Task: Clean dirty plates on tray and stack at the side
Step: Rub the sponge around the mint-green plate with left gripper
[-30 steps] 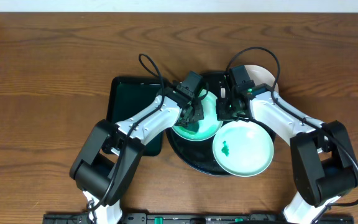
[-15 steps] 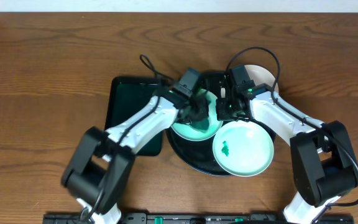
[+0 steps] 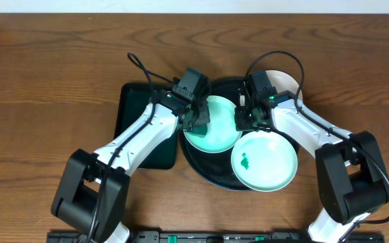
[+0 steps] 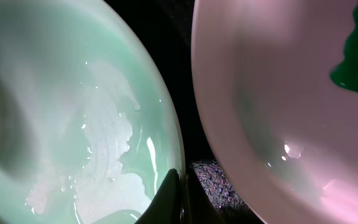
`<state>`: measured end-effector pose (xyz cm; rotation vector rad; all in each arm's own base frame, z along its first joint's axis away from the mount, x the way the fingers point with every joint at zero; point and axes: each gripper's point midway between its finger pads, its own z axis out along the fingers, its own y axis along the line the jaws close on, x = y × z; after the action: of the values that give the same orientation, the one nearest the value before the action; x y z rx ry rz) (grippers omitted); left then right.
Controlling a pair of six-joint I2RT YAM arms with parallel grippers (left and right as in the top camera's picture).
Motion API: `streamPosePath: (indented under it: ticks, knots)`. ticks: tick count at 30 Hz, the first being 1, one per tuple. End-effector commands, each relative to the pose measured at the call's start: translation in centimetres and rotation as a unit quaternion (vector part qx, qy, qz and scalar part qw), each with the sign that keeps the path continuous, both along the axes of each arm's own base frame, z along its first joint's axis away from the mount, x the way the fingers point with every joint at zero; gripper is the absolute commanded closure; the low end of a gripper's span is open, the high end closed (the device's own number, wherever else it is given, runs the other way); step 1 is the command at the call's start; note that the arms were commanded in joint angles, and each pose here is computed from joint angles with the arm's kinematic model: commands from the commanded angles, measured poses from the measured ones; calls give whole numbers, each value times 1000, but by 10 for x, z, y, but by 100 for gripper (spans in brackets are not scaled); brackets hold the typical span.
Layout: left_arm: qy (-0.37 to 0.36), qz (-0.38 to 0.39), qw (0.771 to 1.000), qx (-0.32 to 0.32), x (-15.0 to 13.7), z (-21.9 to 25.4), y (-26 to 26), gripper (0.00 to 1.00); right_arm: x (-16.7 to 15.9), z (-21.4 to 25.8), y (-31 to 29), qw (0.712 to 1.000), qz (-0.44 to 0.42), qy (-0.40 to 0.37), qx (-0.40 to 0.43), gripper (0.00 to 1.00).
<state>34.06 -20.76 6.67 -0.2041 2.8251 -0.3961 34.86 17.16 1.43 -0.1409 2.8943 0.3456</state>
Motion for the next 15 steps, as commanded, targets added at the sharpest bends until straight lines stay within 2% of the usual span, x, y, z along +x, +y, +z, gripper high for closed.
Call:
streamPosePath:
  ticks: [1,15]
  knots:
    - [-1,2,1000,24,-4,-12,11,92,-6,-2,12,1000,23,6,19,99]
    - [-16,2,1000,10,-8,-30,4,92,-6,-2,12,1000,23,7,19,99]
